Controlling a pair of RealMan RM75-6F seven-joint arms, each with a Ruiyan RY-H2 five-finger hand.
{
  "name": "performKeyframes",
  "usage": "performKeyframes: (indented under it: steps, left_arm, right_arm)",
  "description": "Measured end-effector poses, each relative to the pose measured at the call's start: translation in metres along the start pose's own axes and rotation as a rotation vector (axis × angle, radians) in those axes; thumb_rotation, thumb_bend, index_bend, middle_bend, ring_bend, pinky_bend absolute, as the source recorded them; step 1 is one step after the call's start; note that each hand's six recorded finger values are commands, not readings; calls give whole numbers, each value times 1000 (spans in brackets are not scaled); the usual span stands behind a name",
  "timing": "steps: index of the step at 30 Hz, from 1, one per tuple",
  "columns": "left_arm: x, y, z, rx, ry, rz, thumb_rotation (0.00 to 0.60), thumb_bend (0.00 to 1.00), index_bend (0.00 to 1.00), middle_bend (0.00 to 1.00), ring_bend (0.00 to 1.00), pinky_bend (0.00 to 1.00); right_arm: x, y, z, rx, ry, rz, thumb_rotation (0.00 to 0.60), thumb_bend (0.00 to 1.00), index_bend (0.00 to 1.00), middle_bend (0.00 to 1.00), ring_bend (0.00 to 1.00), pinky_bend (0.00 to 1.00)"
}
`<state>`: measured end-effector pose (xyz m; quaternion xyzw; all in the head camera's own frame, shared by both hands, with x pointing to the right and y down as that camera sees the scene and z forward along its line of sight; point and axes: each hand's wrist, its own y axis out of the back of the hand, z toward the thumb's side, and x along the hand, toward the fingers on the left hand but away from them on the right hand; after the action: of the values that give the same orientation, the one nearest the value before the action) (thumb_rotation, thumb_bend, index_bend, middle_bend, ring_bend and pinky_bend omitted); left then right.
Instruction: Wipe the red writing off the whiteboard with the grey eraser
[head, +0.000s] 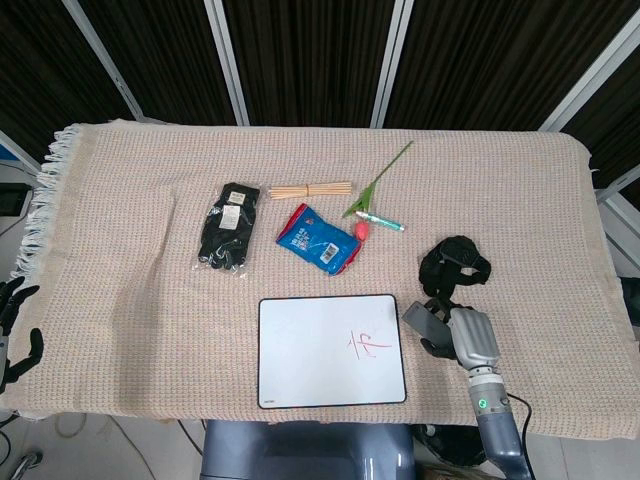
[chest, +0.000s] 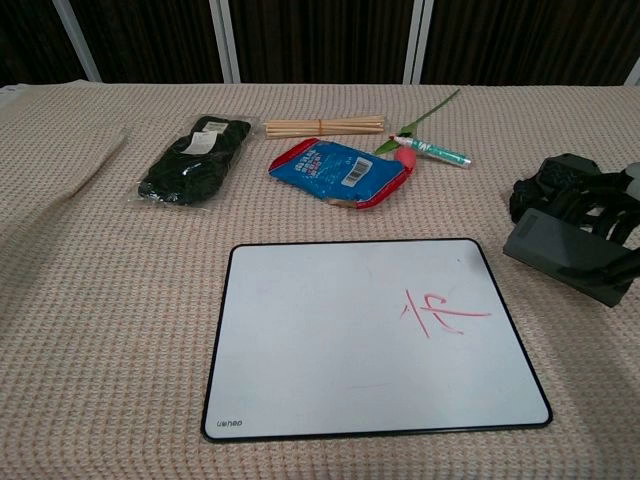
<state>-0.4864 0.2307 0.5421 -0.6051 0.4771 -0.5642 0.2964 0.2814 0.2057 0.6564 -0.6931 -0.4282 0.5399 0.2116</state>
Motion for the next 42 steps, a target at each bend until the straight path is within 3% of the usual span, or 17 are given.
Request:
performKeyframes:
  steps: [10, 21, 32, 42]
  left_arm:
    - [0, 0, 0, 1, 0, 0, 600, 558, 170, 46, 2, 84]
    - [0, 1, -1, -2, 3, 3, 600, 558, 170, 46, 2, 84]
    - [1, 1, -2, -4, 2, 0, 600, 558, 170, 46, 2, 84]
    - [1, 2, -3, -4, 4, 0, 600, 558, 170, 46, 2, 84]
  right_arm:
    - [-20, -3, 36, -43, 88, 45, 600, 395, 429, 487, 523, 445]
    - [-35, -31, 80, -224, 199, 210, 600, 395, 442, 486, 522, 443]
    - [-36, -60, 91, -188, 251, 261, 600, 396, 443, 485, 514, 439]
    - [-30, -77, 89, -104, 278, 265, 600, 395, 454, 485, 514, 437]
